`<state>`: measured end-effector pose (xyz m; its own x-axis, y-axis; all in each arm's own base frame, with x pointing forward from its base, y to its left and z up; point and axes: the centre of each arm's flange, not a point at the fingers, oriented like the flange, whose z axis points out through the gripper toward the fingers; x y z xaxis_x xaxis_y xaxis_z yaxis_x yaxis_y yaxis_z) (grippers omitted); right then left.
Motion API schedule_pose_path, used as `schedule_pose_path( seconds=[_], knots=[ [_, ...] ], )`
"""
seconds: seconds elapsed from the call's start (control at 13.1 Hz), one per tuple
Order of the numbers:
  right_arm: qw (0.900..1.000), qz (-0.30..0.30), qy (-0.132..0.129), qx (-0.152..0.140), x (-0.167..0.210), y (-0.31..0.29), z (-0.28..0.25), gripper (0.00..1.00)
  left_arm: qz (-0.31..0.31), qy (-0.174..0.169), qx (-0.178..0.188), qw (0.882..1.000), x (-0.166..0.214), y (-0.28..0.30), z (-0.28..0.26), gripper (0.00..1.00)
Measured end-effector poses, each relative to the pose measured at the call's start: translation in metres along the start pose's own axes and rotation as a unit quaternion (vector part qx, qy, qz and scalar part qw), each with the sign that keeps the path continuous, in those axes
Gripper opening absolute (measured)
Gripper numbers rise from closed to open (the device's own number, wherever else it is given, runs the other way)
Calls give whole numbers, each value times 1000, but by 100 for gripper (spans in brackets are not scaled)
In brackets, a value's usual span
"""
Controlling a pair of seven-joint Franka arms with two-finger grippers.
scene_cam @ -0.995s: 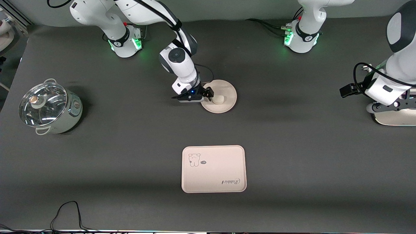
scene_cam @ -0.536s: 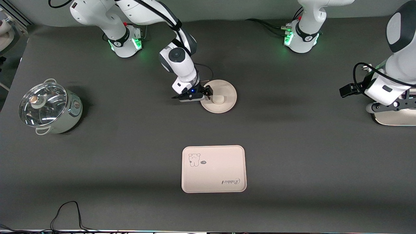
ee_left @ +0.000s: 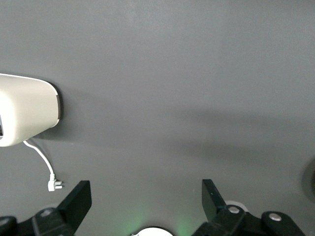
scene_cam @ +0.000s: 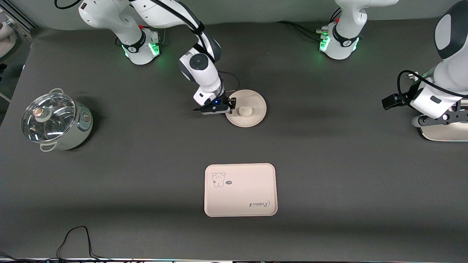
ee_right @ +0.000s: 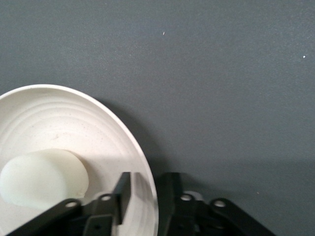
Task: Place bun in plate and plate on tray
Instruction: 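Close the right gripper on the plate rim, then carry the plate with the right gripper over the rabbit tray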
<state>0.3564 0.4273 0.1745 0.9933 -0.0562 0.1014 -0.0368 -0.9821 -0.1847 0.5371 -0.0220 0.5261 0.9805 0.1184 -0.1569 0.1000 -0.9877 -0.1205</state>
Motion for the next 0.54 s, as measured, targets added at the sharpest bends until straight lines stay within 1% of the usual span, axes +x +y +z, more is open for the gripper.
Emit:
schedule_pose_path(
  seconds=[0.08,0.15,0.23,0.31,0.54],
  knots=[
    [1000,0,0,0,0,0,0,24,0,0,0,1000,0,0,0,100],
    [1000,-1,0,0,1,0,0,22,0,0,0,1000,0,0,0,100],
    [1000,-2,1,1,1,0,-1,14,0,0,0,1000,0,0,0,100],
    [1000,-3,5,6,2,-3,-6,7,0,0,0,1000,0,0,0,100],
    [1000,-3,9,10,5,-4,-12,4,0,-2,0,1000,-1,0,-1,100]
  ],
)
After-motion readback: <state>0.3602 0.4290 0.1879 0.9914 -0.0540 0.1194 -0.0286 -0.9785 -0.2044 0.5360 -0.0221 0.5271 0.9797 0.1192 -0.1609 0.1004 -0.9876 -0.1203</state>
